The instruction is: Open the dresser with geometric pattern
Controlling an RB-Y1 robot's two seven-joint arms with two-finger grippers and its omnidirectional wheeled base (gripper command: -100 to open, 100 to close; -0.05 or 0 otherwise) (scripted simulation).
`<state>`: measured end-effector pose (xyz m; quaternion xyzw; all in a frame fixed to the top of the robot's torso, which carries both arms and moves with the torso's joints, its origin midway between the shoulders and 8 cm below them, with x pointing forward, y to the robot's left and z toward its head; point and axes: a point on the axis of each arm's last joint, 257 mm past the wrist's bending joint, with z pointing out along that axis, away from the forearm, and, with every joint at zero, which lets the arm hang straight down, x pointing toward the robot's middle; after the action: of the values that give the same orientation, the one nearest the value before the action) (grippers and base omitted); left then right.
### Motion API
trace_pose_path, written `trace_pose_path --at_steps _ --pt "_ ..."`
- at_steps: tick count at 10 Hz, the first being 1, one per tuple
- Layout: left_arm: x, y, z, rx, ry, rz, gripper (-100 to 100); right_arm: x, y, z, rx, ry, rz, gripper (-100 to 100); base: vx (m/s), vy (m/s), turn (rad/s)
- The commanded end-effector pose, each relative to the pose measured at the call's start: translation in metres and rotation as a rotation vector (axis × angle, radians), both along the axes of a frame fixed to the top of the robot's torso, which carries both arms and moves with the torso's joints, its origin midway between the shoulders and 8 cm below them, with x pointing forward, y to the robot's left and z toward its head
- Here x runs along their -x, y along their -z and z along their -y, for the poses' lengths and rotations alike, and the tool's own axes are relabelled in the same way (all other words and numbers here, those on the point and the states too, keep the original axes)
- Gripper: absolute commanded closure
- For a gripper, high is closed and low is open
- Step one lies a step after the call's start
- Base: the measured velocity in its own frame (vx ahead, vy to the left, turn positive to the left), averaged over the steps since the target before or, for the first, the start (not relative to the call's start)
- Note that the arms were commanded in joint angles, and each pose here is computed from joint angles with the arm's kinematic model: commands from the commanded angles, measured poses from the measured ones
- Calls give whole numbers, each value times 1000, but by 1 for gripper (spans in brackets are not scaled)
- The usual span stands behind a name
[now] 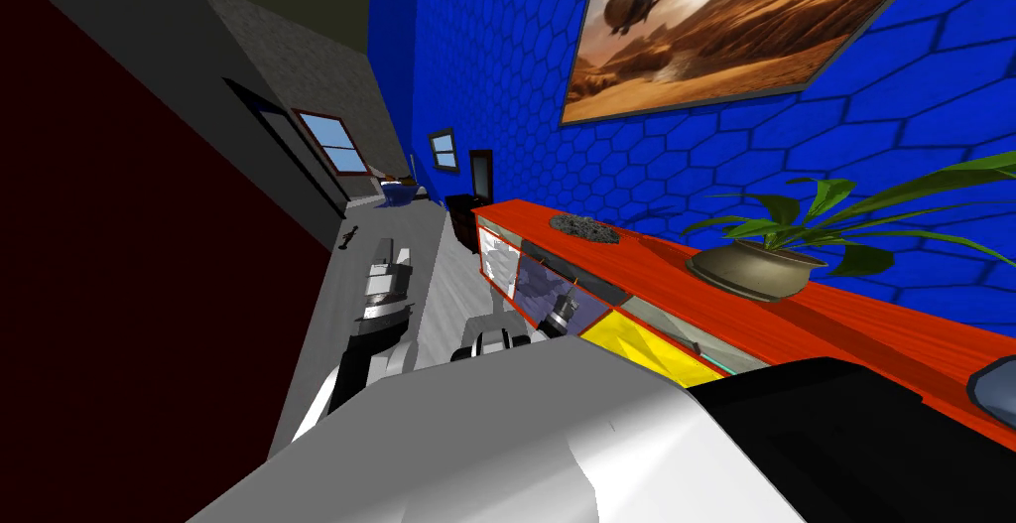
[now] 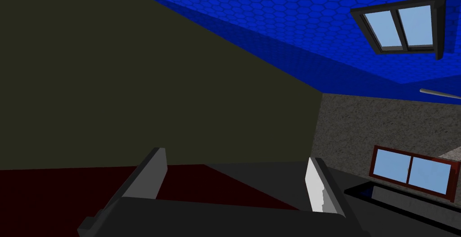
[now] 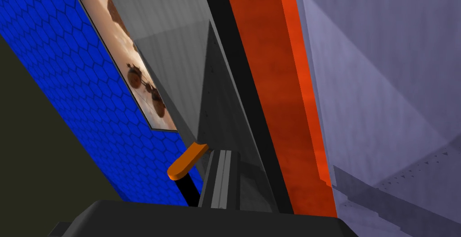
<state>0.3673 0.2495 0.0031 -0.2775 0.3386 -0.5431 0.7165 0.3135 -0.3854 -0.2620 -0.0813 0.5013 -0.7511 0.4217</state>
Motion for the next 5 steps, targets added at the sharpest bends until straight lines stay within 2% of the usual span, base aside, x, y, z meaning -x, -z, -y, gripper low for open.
trace_pose_path --at_steps 1,3,4,5 --pt "0 0 0 0 0 0 0 12 0 -21 -10 -1 1 100 83 -46 -167" --pt "0 0 0 0 0 0 0 8 -8 -30 25 -33 14 100 49 -30 -28" --pt "0 0 0 0 0 0 0 17 -7 -39 7 -18 12 100 53 -37 -182" --pt "0 0 0 0 0 0 0 15 -12 -45 29 -38 20 100 55 -29 -105"
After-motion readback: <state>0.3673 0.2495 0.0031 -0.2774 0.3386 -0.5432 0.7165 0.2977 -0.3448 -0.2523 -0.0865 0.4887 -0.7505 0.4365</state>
